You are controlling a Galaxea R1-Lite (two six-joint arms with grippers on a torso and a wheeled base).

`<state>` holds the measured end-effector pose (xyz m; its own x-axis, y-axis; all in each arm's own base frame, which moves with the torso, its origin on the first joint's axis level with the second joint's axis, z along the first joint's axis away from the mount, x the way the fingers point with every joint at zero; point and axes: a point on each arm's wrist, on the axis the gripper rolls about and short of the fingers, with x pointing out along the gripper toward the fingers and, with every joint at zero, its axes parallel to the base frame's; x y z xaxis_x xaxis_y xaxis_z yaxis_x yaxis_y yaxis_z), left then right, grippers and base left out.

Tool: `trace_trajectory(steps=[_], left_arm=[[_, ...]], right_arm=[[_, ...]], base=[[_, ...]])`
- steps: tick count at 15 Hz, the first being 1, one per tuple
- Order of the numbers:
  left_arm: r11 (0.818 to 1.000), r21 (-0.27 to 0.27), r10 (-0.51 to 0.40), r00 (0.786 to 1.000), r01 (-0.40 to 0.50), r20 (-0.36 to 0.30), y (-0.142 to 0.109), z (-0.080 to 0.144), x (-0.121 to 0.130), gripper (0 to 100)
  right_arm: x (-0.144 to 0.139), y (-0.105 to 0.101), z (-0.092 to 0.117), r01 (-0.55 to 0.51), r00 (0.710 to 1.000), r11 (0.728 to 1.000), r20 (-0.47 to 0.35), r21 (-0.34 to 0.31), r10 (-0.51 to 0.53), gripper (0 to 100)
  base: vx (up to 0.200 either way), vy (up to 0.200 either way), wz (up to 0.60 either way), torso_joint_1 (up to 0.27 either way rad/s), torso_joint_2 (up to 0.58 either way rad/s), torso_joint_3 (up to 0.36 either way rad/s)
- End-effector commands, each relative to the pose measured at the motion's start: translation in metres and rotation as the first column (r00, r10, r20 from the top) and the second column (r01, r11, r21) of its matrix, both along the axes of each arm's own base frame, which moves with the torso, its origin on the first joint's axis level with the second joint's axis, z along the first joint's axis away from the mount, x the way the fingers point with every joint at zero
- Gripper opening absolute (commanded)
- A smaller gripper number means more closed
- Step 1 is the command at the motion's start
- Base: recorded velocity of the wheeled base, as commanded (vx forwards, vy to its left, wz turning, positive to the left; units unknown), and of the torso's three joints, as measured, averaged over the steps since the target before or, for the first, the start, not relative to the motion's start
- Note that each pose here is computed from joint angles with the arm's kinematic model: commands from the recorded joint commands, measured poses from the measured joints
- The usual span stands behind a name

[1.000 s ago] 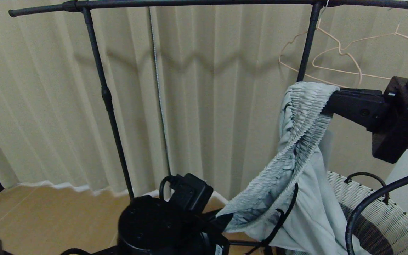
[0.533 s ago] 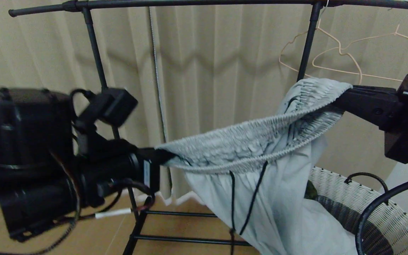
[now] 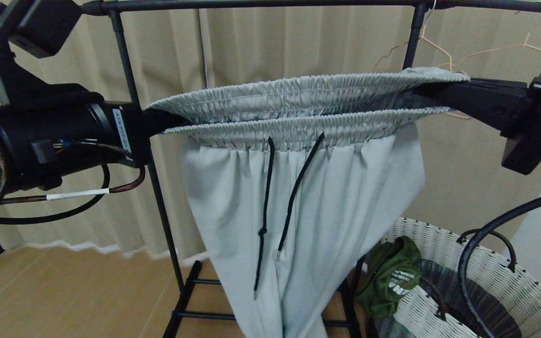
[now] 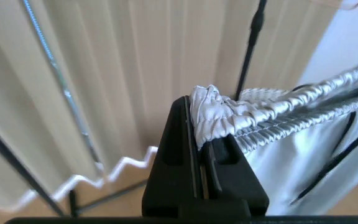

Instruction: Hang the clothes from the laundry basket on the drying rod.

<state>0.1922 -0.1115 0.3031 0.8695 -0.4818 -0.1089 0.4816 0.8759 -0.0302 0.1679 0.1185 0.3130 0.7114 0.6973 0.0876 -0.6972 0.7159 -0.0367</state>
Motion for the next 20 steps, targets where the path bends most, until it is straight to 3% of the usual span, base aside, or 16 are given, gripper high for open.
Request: trace_trajectory(steps=[1, 4, 6, 10, 14, 16, 18, 20], left_arm=[[1.0, 0.016, 0.001, 1.0, -0.001, 0.004, 0.001, -0.002, -0.001, 0], [1.0, 0.02, -0.005, 1.0, 0.005, 0.003, -0.001, -0.003, -0.001, 0], [0.999, 0.05, -0.009, 0.999, 0.012, -0.047, -0.002, -0.02, 0.0, 0], [0.998, 0.056, -0.011, 0.997, 0.015, -0.071, -0.005, -0.026, 0.004, 0], [1.0, 0.023, -0.005, 1.0, 0.005, -0.013, -0.016, -0.002, 0.024, 0], [1.0, -0.018, -0.024, 0.998, 0.025, 0.057, -0.029, 0.024, 0.038, 0], [0.998, -0.024, -0.051, 0.997, 0.052, 0.063, -0.037, 0.028, 0.037, 0], [0.998, -0.007, -0.06, 0.998, 0.06, 0.019, -0.039, 0.023, 0.034, 0]], right_arm=[[0.009, 0.006, -0.003, 0.001, 1.0, 1.0, -0.019, -0.011, -0.002, 0], [0.01, 0.007, -0.004, 0.003, 1.0, 1.0, -0.021, -0.013, -0.003, 0], [0.014, 0.008, -0.014, 0.008, 0.999, 0.999, -0.053, -0.031, -0.01, 0], [0.032, -0.002, -0.023, 0.106, 0.99, 0.992, -0.089, -0.062, -0.111, 0], [0.053, -0.008, -0.023, 0.166, 0.981, 0.984, -0.092, -0.06, -0.171, 0], [0.068, -0.007, -0.011, 0.189, 0.979, 0.982, -0.074, -0.026, -0.19, 0], [0.077, -0.006, -0.007, 0.205, 0.976, 0.979, -0.068, -0.019, -0.206, 0], [0.078, -0.008, -0.005, 0.216, 0.974, 0.976, -0.062, -0.014, -0.216, 0]], base=[[0.0, 0.0, 0.0, 0.0, 0.0, 0.0], [0.0, 0.0, 0.0, 0.0, 0.0, 0.0], [0.0, 0.0, 0.0, 0.0, 0.0, 0.0], [0.0, 0.0, 0.0, 0.0, 0.0, 0.0], [0.0, 0.0, 0.0, 0.0, 0.0, 0.0], [0.0, 0.0, 0.0, 0.0, 0.0, 0.0], [0.0, 0.0, 0.0, 0.0, 0.0, 0.0], [0.0, 0.0, 0.0, 0.0, 0.0, 0.0]])
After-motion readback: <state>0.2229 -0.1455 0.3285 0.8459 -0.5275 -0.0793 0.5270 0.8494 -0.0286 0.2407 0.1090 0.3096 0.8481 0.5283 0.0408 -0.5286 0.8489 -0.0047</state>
